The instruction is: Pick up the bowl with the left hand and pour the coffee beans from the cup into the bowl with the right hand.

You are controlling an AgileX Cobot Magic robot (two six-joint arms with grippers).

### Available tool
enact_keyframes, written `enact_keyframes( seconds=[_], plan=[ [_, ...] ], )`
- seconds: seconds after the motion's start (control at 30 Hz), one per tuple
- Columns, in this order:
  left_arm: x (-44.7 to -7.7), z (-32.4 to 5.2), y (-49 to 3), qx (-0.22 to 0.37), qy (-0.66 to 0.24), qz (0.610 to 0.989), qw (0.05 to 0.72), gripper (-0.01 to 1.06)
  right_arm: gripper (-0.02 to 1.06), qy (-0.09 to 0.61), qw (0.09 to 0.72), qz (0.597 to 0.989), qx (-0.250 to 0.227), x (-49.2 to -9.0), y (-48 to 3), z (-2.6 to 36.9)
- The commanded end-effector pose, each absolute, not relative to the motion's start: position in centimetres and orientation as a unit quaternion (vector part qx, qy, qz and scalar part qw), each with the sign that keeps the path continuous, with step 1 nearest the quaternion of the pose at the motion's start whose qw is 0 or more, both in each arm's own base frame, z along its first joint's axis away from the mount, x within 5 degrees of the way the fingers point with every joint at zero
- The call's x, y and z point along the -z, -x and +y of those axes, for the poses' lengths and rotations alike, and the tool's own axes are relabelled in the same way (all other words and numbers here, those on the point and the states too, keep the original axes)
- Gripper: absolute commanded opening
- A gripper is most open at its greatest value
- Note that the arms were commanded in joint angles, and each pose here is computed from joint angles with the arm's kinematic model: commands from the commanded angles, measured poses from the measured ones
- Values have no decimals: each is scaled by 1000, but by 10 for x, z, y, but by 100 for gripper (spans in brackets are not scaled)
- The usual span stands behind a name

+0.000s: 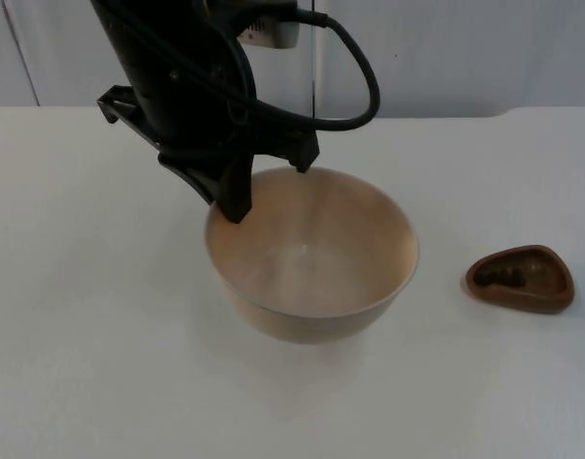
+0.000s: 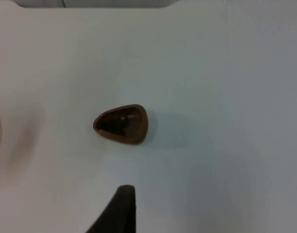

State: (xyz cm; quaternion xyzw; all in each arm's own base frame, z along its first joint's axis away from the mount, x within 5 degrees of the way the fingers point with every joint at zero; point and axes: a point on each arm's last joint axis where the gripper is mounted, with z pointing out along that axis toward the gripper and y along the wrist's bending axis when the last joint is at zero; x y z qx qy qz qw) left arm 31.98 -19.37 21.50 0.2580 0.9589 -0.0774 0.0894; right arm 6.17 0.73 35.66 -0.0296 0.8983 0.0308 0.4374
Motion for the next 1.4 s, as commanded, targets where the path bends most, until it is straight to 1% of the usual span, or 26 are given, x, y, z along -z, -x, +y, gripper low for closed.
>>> enact_keyframes(
  seconds=[0.0, 0.03, 0.07, 0.2, 0.27, 0.5, 0.8, 0.97, 1.07, 1.17, 1.33, 1.37],
  plan=[
    [-224, -196, -318, 89, -257, 957, 101, 0, 105, 24, 425, 904, -33, -362, -75, 7],
    [-224, -196, -318, 89, -257, 957, 101, 0, 105, 24, 412, 910, -33, -363, -86, 7],
    [-224, -196, -318, 89, -257, 957, 101, 0, 105, 24, 412, 910, -33, -363, -86, 7],
    [-224, -196, -318, 89, -257, 957, 101, 0, 105, 24, 372, 927, -33, -369, -123, 8],
    [-224, -196, -318, 89, -257, 957, 101, 0, 105, 24, 367, 929, -33, -371, -130, 8],
    [-224, -196, -318, 89, -257, 957, 103, 0, 105, 33, 324, 945, -30, -372, -184, 8],
    [-224, -196, -318, 89, -257, 957, 103, 0, 105, 36, 283, 958, -36, -365, -224, 11],
    [-224, -196, -318, 89, -257, 957, 104, 0, 105, 65, 255, 964, -39, -357, -248, 31],
    [-224, -196, -318, 89, -257, 957, 104, 0, 104, 70, 240, 968, -38, -350, -259, 42],
    [-224, -196, -318, 89, -257, 957, 104, 0, 104, 76, 225, 971, -34, -345, -270, 53],
    [-224, -196, -319, 89, -257, 957, 105, 0, 104, 90, 179, 980, -19, -324, -299, 80],
    [-224, -196, -319, 89, -257, 957, 105, 0, 104, 90, 179, 980, -19, -324, -299, 80]
  ],
)
